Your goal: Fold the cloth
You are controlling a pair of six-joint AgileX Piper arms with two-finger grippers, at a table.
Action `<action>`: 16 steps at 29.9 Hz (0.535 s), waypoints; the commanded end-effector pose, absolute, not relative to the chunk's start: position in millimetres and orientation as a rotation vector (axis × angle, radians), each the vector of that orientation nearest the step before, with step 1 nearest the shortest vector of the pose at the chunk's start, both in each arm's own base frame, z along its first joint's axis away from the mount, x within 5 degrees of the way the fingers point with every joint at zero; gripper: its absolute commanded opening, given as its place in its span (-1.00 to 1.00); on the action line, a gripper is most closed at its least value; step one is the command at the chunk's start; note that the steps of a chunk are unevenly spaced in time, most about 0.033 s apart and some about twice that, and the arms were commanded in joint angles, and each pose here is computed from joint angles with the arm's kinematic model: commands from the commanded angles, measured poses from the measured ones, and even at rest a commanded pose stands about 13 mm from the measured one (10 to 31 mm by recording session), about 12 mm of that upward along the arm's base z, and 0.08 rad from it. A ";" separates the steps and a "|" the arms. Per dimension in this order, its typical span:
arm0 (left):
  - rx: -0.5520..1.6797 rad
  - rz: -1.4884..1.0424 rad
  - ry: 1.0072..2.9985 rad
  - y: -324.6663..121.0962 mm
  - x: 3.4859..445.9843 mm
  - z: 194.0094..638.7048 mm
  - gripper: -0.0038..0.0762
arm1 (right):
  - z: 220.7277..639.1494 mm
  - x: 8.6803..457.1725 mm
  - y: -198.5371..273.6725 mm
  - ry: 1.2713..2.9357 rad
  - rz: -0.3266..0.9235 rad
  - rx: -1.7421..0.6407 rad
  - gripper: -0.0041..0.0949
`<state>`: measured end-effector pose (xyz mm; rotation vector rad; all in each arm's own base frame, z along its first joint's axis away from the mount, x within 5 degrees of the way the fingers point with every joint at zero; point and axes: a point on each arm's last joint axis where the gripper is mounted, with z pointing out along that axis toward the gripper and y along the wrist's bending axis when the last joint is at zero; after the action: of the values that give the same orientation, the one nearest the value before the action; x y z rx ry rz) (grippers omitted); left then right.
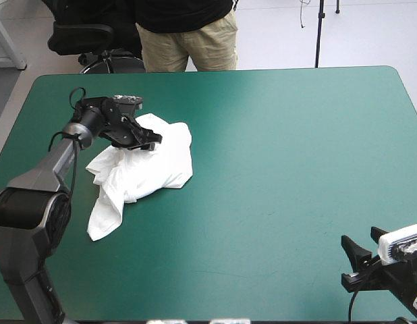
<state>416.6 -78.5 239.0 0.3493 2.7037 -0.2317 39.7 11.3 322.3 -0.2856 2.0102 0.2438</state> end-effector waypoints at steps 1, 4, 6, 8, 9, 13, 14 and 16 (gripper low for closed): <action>0.396 -0.271 2.703 -93.6 420.3 237.0 0.22 | 335.4 42.2 12.3 1.924 0.257 -0.278 0.23; 0.431 -0.295 2.760 -105.4 419.8 220.0 0.19 | 335.7 42.3 12.5 1.920 0.259 -0.277 0.23; 0.466 -0.305 2.766 -115.2 417.9 216.4 0.09 | 335.7 42.2 12.7 1.921 0.264 -0.275 0.23; 0.518 -0.304 2.749 -123.6 416.4 215.8 -0.10 | 335.7 42.1 12.9 1.921 0.268 -0.274 0.23; 0.543 -0.307 2.740 -127.8 415.8 216.6 -0.25 | 335.7 42.1 12.9 1.921 0.269 -0.273 0.23; 0.678 -0.315 2.689 -145.6 412.2 220.6 -0.93 | 335.7 42.1 12.9 1.921 0.269 -0.273 0.23; 0.696 -0.321 2.677 -151.4 411.3 222.8 -0.93 | 335.7 42.1 12.9 1.921 0.269 -0.273 0.23; 0.734 -0.335 2.657 -163.8 408.3 226.6 -0.95 | 335.7 42.1 12.9 1.921 0.269 -0.273 0.23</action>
<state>421.3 -129.4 217.5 0.7099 2.6633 -0.1606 39.7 11.9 322.6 -0.2823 2.0078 0.2547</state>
